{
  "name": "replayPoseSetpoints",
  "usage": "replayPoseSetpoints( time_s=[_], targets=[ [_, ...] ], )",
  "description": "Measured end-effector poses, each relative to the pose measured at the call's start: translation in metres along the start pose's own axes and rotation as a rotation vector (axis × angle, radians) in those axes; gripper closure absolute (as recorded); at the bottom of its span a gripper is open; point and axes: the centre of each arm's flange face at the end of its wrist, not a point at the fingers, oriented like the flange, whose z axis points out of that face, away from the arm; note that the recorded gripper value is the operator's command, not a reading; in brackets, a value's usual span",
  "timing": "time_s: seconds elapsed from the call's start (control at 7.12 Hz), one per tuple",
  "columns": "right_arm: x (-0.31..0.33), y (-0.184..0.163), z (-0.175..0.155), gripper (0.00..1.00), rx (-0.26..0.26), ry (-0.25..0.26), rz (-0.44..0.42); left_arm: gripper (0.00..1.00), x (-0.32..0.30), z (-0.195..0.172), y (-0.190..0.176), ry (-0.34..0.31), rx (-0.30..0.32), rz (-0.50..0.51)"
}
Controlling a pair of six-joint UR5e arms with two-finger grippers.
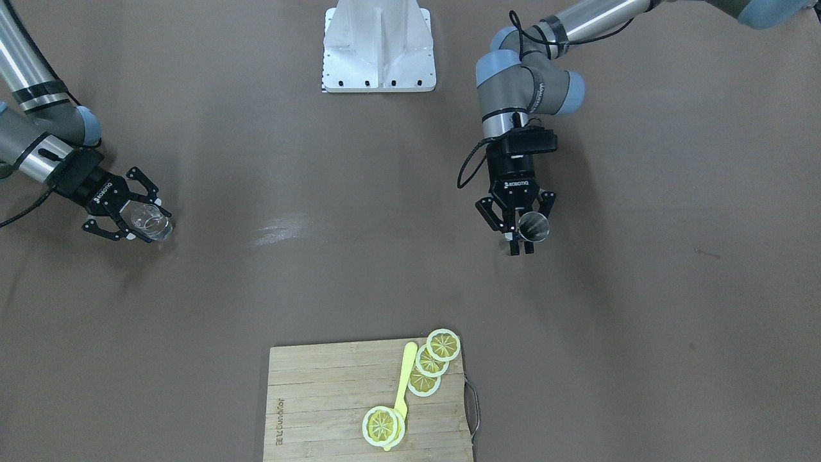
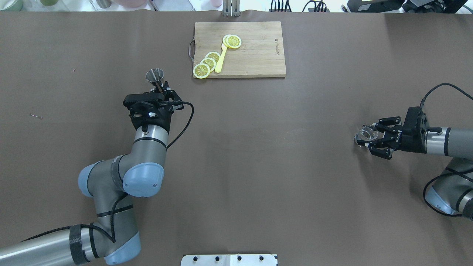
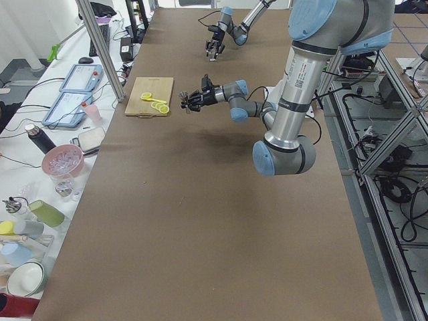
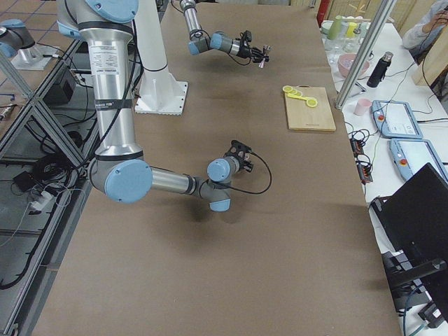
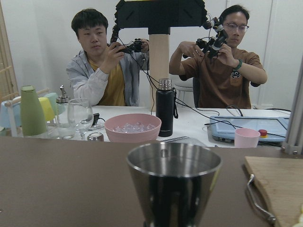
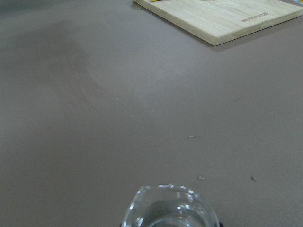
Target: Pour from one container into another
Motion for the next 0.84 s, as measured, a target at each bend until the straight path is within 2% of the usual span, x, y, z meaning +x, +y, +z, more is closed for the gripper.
replayPoseSetpoints(
  time_s=[0.28,0.56,0.84],
  targets=[
    [0.000,0.000,0.000,0.37,-0.001,0.000,0.000,1.00,0.027,-0.032,0.007,0.118,-0.014,0.078],
    [0.000,0.000,0.001,0.52,-0.002,0.001,0.001,1.00,0.044,-0.048,0.009,0.217,-0.059,0.120],
    [-0.001,0.001,0.001,0.66,-0.003,0.003,0.001,1.00,0.052,-0.060,0.017,0.312,-0.125,0.102]
  ],
)
